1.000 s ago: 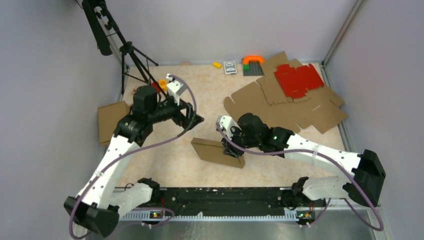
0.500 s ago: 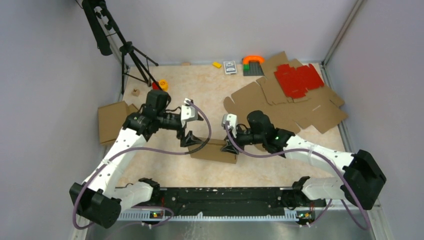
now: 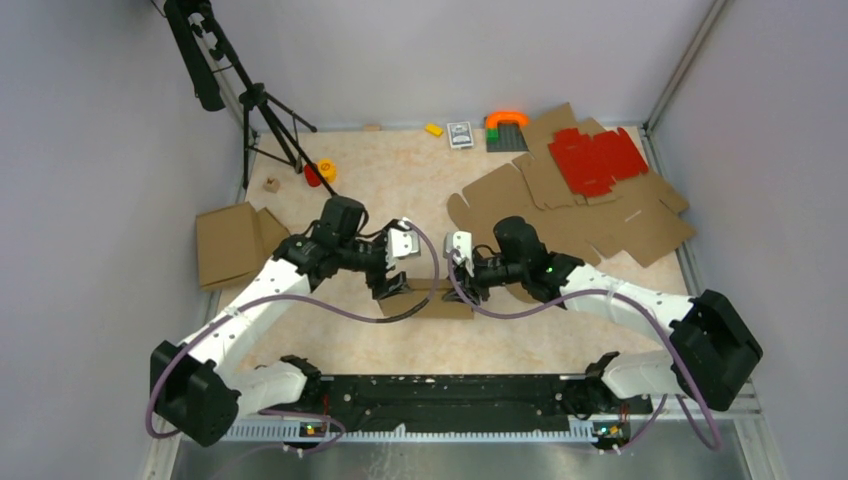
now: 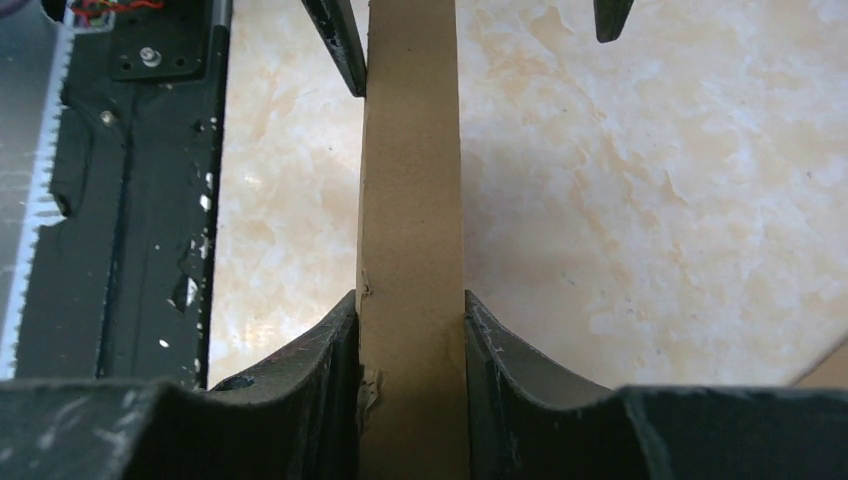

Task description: Fold the paper box

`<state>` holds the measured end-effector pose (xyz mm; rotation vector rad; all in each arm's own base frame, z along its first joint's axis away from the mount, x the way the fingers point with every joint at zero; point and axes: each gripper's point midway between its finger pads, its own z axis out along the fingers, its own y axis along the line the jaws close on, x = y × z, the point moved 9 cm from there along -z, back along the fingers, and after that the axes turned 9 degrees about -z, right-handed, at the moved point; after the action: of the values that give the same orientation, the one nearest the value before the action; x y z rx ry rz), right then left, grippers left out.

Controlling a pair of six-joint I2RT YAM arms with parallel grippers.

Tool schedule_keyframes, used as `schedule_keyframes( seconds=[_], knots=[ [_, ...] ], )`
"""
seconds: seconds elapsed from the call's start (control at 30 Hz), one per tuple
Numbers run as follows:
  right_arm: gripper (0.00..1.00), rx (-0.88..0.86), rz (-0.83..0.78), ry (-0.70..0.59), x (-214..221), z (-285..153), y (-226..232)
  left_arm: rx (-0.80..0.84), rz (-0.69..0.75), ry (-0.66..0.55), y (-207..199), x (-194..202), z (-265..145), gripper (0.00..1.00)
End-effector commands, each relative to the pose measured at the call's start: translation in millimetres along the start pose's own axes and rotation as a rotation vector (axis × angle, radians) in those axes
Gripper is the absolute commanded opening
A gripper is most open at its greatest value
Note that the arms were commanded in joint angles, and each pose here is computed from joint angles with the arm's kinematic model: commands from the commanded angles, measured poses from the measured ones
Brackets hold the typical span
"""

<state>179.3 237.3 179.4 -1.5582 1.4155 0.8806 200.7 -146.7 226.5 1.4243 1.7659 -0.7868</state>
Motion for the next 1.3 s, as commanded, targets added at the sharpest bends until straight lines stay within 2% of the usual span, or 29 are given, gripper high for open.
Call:
schedule_keyframes(
  seconds=[0.0,0.13,0.2,0.27,0.3,0.37,0.4,0.57,0.77,0.93,1.1,1.27],
  knots=[
    [0.33,0.022,-0.131,-0.051,-20,-2,-13,-0.043,0.019,0.011,9,-3,5,0.77],
    [0.34,-0.02,-0.218,-0.057,-11,0,-16,-0.063,0.037,0.036,1,1,6,0.73],
    [0.33,-0.009,-0.219,-0.045,-7,2,-22,-0.065,0.037,0.042,-3,3,8,0.69],
    [0.33,-0.017,-0.215,-0.03,-8,3,-29,-0.039,0.039,0.05,-8,5,14,0.69],
    [0.33,-0.022,-0.214,-0.024,-10,4,-33,-0.03,0.037,0.055,-9,5,16,0.72],
    [0.33,-0.028,-0.22,-0.015,-11,5,-37,-0.03,0.033,0.063,-10,5,19,0.86],
    [0.33,-0.027,-0.223,-0.017,-11,5,-38,-0.031,0.032,0.062,-9,4,19,0.89],
    [0.32,-0.019,-0.23,-0.01,-7,7,-45,0.006,0.051,0.008,-18,-3,12,0.93],
    [0.31,-0.05,-0.238,-0.021,-6,0,-52,-0.134,0.003,0.122,-1,13,23,0.88],
    [0.32,-0.068,-0.243,-0.02,-6,-3,-60,-0.105,-0.013,0.12,1,18,33,0.85],
    [0.32,-0.086,-0.245,-0.013,-5,0,-62,-0.105,-0.008,0.112,7,16,40,0.73],
    [0.31,-0.092,-0.248,-0.014,0,1,-65,-0.059,-0.031,0.144,8,20,48,0.67]
  ],
)
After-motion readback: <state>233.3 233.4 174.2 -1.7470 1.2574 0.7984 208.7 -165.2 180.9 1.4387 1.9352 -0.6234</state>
